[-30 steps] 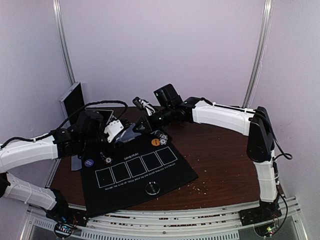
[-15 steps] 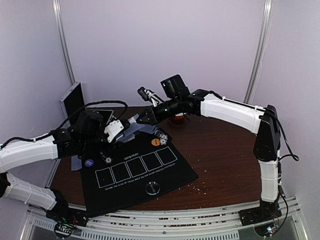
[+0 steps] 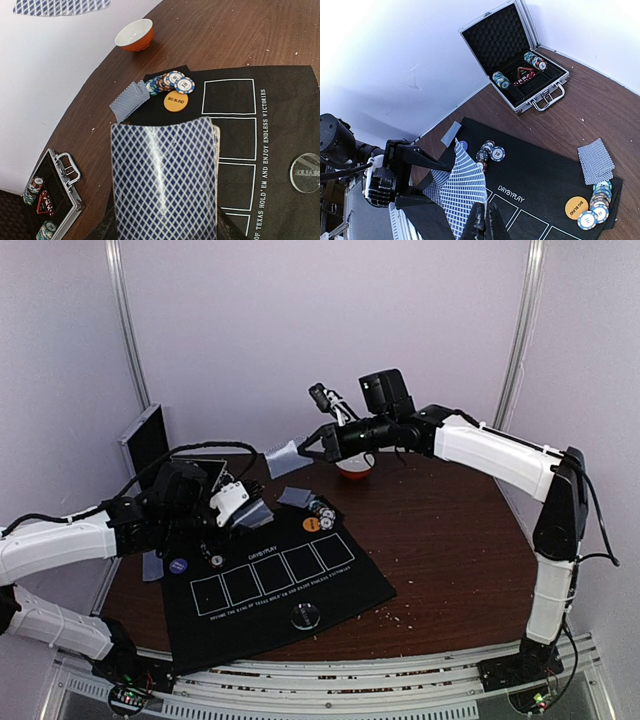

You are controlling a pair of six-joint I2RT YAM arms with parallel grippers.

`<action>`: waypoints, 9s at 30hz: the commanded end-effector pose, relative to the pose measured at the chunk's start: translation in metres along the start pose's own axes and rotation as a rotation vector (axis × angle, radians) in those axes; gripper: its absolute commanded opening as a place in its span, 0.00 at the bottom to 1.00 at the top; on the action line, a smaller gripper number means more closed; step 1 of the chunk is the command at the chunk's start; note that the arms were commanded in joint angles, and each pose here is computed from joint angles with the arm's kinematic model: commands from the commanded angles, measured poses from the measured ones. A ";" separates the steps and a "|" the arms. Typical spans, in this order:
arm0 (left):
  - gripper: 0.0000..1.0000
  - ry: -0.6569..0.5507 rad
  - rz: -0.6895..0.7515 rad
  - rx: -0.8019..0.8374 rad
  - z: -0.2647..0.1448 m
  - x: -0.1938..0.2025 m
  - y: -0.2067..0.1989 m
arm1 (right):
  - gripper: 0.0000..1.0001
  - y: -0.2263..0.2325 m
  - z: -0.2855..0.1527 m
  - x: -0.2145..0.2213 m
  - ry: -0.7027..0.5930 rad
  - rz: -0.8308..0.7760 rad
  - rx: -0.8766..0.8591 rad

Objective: Distribute texas hold em gaming equipment
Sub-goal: Place the poker card at the center of the board, then pass from the right arm to the left, then distribute the poker card in the small blind area, then pick up the poker card from the center of the board.

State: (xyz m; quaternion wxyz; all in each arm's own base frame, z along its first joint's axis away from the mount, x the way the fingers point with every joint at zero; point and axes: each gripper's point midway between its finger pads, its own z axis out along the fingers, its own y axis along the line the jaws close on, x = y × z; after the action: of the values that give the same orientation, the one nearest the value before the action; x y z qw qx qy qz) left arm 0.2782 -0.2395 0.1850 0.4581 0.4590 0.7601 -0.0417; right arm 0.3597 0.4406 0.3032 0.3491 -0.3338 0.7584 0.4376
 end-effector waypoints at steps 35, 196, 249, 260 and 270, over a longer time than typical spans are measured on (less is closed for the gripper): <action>0.56 -0.116 0.549 0.810 0.117 -0.053 -0.331 | 0.00 -0.072 -0.111 0.065 -0.012 0.106 0.290; 0.00 0.771 -1.253 -0.370 -0.099 0.269 0.143 | 1.00 -0.071 -0.076 0.140 0.173 -0.260 0.025; 0.57 0.825 -1.222 -0.428 -0.090 0.290 0.155 | 1.00 -0.078 -0.079 0.137 0.188 -0.239 0.056; 0.74 0.298 -0.659 -0.286 -0.053 0.082 0.167 | 1.00 -0.116 -0.123 0.083 -0.056 -0.201 0.389; 0.98 -0.050 0.148 0.302 0.031 -0.109 -0.075 | 1.00 -0.137 -0.190 0.077 -0.206 -0.051 0.639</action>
State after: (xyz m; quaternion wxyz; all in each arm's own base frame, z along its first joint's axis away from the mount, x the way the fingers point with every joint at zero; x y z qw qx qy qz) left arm 0.2952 -0.2795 0.2230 0.3849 0.4308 0.8093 -0.1060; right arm 0.3779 0.2261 0.2551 0.5169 -0.2533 0.7864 0.2242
